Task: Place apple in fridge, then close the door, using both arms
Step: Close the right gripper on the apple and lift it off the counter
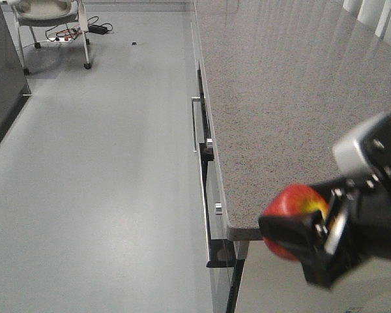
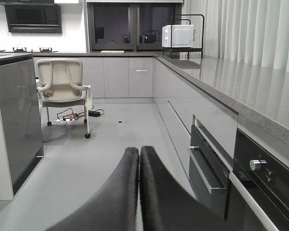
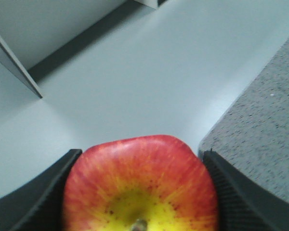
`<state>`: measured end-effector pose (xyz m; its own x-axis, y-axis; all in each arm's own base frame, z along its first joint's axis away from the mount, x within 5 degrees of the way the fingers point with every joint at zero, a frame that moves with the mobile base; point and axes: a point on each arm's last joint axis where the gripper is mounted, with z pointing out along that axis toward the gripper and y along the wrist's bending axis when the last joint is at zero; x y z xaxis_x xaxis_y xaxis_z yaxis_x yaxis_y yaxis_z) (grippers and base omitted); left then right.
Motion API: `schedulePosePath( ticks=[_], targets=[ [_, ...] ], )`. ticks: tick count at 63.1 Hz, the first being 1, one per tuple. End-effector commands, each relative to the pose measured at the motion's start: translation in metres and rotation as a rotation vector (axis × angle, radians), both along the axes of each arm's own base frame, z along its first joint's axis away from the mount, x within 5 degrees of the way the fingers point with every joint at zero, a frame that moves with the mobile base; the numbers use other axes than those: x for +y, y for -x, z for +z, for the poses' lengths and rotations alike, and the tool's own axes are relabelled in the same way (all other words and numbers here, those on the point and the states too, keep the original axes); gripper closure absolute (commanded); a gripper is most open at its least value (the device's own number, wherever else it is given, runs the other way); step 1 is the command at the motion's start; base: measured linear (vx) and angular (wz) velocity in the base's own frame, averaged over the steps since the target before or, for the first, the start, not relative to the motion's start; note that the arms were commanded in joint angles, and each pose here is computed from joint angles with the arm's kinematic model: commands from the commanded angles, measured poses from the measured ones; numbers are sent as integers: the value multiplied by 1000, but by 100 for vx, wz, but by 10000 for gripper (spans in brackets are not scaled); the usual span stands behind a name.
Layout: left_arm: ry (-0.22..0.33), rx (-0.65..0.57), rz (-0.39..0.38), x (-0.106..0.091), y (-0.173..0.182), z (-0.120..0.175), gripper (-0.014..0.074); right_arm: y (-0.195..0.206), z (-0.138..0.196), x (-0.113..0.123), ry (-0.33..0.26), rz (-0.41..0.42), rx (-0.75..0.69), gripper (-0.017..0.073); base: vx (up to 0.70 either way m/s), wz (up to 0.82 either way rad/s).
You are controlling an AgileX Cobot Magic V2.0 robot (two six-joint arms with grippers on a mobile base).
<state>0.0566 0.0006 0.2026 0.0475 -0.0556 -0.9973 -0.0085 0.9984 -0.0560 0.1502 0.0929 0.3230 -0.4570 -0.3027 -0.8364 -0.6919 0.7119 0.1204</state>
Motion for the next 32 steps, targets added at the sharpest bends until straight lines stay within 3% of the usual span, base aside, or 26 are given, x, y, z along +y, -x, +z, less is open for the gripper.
schedulePosePath(
  ticks=[1, 16, 32],
  targets=[
    [4, -65, 0, 0, 1, 0, 600, 18, 9, -5, -77, -17, -68, 230, 0, 0],
    [4, -65, 0, 0, 1, 0, 600, 58, -3, -17, -115, -2, -99, 230, 0, 0],
    [4, -65, 0, 0, 1, 0, 600, 73, -1, -21, -127, 23, -128, 232, 0, 0]
  ],
)
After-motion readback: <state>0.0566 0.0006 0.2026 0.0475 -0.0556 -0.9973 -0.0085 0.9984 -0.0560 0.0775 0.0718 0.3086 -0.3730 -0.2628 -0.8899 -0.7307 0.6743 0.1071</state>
